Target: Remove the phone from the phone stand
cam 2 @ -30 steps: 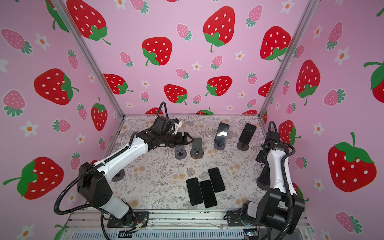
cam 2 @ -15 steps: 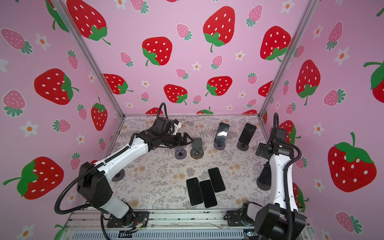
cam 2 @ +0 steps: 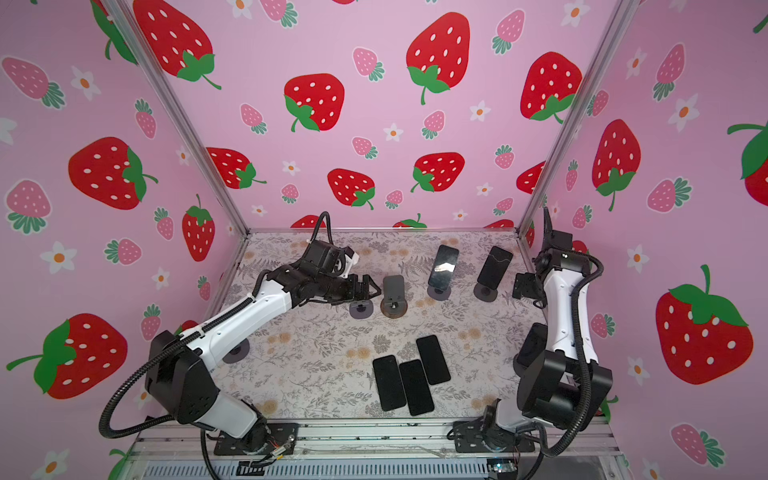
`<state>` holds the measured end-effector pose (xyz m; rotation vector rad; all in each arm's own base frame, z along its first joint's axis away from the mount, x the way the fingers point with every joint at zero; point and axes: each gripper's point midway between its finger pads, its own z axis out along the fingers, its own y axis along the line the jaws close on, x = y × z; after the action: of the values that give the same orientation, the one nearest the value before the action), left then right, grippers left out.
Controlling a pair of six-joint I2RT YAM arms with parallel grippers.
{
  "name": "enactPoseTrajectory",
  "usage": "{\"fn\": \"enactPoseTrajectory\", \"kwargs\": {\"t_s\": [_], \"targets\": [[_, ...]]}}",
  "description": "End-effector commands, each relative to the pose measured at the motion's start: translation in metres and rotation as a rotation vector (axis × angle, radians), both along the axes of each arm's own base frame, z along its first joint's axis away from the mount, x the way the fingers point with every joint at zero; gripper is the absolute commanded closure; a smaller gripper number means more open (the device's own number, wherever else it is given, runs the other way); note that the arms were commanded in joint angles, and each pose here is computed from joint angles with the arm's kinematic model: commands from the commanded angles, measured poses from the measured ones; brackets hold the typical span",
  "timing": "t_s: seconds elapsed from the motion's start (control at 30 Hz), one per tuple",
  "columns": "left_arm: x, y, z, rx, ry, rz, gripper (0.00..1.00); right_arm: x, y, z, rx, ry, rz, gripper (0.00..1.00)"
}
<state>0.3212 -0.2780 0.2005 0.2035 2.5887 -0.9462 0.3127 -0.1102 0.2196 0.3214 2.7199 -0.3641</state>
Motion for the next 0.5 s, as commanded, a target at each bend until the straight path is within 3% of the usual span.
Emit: {"fn": "enactPoseTrajectory", "kwargs": {"t_s": [0.0,0.1,0.2,0.27,0.47], "targets": [[-0.008,-0.001,-0.001,0.003,0.026,-0.016,0.01,-0.023,0.000,0.021,-0.046,0.006,0.046,0.00],[-0.007,0.001,0.001,0.015,0.012,-0.014,0.01,-0.029,0.006,0.018,-0.069,0.018,0.164,0.00],[-0.006,0.001,0.001,0.019,0.010,-0.015,0.01,-0.030,-0.008,0.018,-0.182,0.047,0.215,0.00],[-0.006,0.000,0.002,0.017,0.008,-0.018,0.01,-0.026,0.001,0.015,-0.175,0.045,0.327,0.00],[-0.006,0.001,0.011,0.008,-0.019,-0.012,0.01,-0.052,0.000,-0.011,-0.250,0.118,0.417,0.00]]}}
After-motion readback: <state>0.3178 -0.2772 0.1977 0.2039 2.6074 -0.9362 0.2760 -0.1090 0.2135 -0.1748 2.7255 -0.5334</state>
